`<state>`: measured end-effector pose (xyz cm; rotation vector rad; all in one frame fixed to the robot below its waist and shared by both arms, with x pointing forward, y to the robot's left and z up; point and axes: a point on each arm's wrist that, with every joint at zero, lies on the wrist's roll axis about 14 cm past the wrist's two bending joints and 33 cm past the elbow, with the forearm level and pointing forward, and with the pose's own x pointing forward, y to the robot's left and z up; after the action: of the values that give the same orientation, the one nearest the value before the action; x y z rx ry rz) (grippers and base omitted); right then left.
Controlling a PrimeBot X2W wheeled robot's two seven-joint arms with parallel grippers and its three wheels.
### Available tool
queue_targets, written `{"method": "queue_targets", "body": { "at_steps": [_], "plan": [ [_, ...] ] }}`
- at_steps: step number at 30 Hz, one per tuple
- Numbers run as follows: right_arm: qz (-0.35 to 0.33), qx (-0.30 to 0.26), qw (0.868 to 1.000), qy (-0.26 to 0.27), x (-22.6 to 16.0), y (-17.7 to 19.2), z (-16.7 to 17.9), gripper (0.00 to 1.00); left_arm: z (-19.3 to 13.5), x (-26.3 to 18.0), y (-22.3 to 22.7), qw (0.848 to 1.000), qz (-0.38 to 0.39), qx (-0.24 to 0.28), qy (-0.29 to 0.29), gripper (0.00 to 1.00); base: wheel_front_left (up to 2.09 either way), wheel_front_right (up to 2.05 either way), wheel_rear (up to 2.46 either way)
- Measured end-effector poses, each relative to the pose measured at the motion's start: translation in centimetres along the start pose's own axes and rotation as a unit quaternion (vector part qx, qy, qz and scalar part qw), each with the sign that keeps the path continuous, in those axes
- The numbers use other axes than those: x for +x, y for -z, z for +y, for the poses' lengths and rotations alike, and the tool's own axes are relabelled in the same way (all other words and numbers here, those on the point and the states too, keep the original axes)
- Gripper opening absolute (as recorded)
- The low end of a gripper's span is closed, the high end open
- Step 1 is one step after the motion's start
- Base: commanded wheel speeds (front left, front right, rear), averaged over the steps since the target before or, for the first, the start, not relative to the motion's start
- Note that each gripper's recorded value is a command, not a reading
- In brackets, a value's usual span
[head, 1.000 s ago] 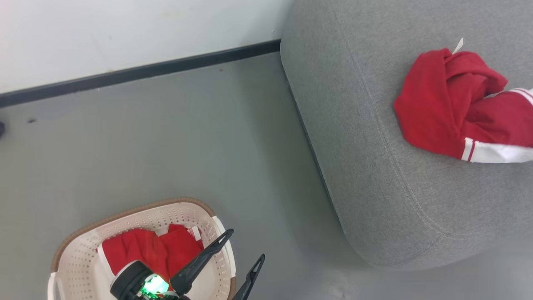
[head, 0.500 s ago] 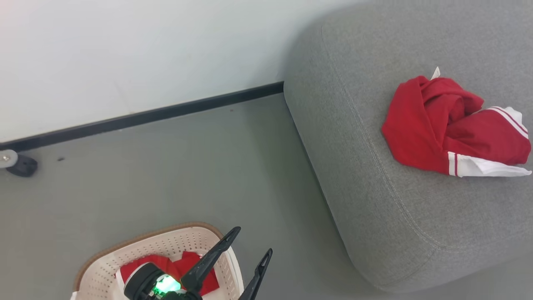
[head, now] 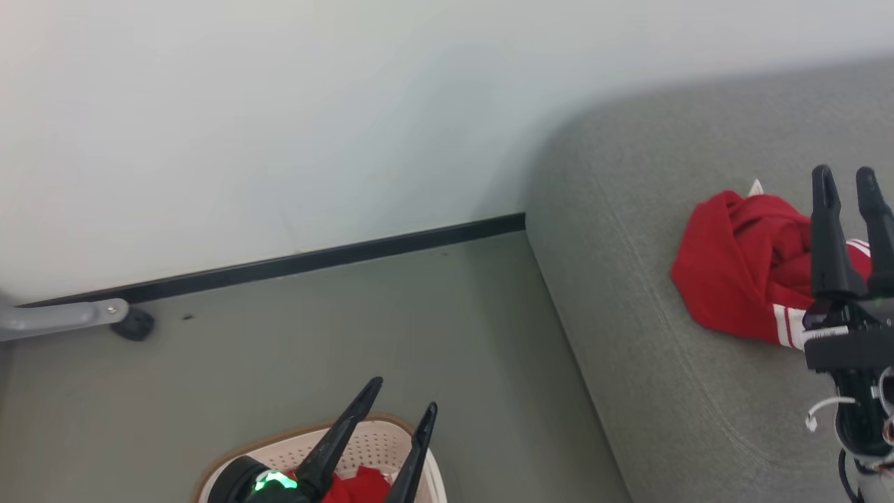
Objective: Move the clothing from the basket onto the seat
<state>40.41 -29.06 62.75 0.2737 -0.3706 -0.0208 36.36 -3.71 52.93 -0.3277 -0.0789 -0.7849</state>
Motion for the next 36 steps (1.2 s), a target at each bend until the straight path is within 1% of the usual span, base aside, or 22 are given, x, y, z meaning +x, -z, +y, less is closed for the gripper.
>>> {"method": "queue_targets", "body": {
  "at_steps": [3, 8, 18, 23, 29, 31, 36],
  "plan": [
    [-0.007, 0.033, 0.999, -0.025, -0.6, -0.2, 2.0, 1.00, 1.2, -0.8, -1.3, 0.999, -0.015, 0.014, -0.033, 1.00, 0.00, 0.00, 0.00],
    [0.010, 0.074, 0.995, -0.064, -1.7, 1.1, 5.2, 1.00, 3.3, -2.9, -2.8, 0.994, -0.030, 0.039, -0.093, 1.00, 0.00, 0.00, 0.00],
    [0.051, 0.124, 0.983, -0.126, -3.2, 4.2, 10.9, 1.00, 5.8, -7.6, -4.0, 0.980, -0.033, 0.084, -0.176, 1.00, 0.00, 0.00, 0.00],
    [0.065, 0.133, 0.977, -0.155, -3.7, 5.3, 13.6, 1.00, 6.8, -9.2, -5.1, 0.971, -0.047, 0.098, -0.213, 1.00, 0.00, 0.00, 0.00],
    [0.099, 0.129, 0.974, -0.156, -4.8, 7.7, 14.5, 1.00, 8.0, -11.6, -4.9, 0.959, -0.041, 0.105, -0.261, 1.00, 0.00, 0.00, 0.00],
    [0.114, 0.117, 0.973, -0.162, -5.6, 8.6, 14.8, 1.00, 8.6, -12.2, -4.9, 0.954, -0.039, 0.106, -0.277, 1.00, 0.00, 0.00, 0.00],
    [0.149, 0.111, 0.971, -0.150, -7.3, 10.9, 14.5, 1.00, 8.8, -12.6, -4.3, 0.953, -0.031, 0.101, -0.285, 1.00, 0.00, 0.00, 0.00]
  ]
}}
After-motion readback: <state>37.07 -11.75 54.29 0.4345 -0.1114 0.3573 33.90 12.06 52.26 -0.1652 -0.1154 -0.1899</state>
